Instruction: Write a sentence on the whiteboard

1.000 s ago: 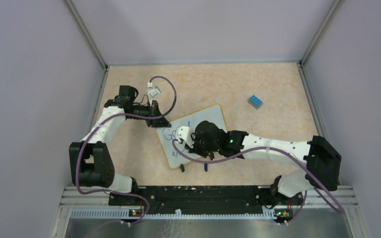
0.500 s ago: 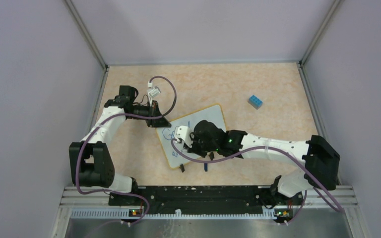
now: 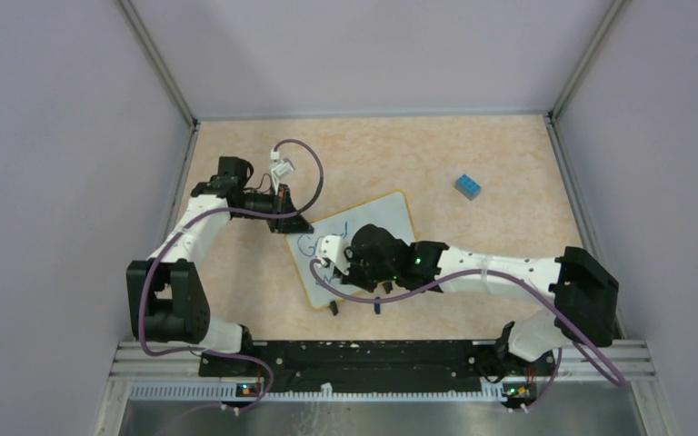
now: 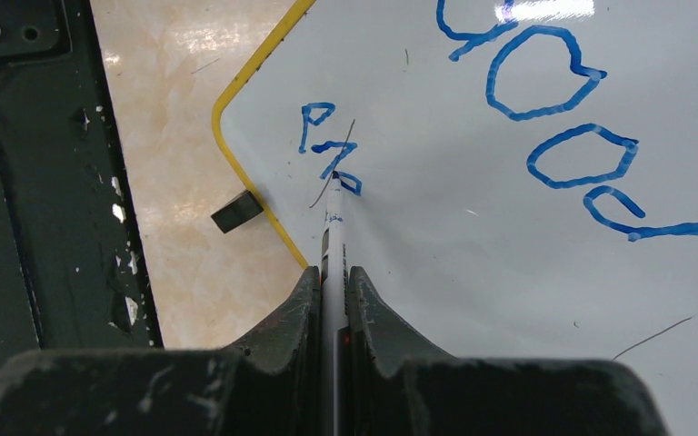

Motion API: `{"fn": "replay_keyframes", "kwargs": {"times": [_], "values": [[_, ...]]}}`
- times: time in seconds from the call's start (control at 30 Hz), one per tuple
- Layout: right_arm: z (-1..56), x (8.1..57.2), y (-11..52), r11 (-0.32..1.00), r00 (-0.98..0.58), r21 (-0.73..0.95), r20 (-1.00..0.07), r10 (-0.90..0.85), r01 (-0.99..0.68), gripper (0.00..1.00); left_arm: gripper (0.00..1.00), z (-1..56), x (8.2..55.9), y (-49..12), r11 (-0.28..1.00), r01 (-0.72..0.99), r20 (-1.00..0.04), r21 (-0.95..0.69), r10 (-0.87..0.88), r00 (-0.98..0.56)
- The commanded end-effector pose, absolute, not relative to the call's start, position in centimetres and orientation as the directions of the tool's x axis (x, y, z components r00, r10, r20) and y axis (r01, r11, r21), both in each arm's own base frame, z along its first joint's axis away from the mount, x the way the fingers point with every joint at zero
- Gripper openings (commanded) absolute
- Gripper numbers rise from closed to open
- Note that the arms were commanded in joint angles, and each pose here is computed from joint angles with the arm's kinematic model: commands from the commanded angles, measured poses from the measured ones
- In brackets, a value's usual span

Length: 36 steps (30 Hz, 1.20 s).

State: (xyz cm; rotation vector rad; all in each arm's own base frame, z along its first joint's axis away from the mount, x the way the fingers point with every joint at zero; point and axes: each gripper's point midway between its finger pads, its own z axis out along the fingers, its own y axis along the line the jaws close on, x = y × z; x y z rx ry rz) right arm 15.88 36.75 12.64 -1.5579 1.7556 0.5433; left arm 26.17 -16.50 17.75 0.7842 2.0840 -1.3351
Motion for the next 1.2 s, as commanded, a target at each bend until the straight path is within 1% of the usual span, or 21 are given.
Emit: {"fn": "replay_keyframes", "kwargs": {"times": [0.0,0.5,0.67,0.87,1.17], "values": [[13.5,16.3,37.0,0.195,0.000,-0.169,-0.755,-0.655,-0.966,0.00,0.00,16.8,27.1,-15.8,0.397,0.728,-0.714,-0.559,0.215,-0.666],[13.8,16.8,35.1,0.229,-0.010,-0.187,-0.753,-0.658,-0.955,0.00,0.00,16.8,27.2,-15.7,0.402,0.723,-0.710,-0.563,0.213,-0.671],[15.1,17.4,35.4,0.245,-0.007,-0.191,-0.774,-0.633,-0.950,0.00,0.00,16.8,27.3,-15.8,0.399,0.722,-0.710,-0.565,0.211,-0.672],[17.3,16.5,36.1,0.208,0.016,-0.166,-0.816,-0.578,-0.964,0.00,0.00,16.9,27.2,-15.8,0.401,0.724,-0.712,-0.561,0.212,-0.669],[16.2,17.4,36.1,0.234,0.008,-0.189,-0.794,-0.607,-0.954,0.00,0.00,16.9,27.3,-15.8,0.399,0.724,-0.712,-0.563,0.211,-0.669]]}}
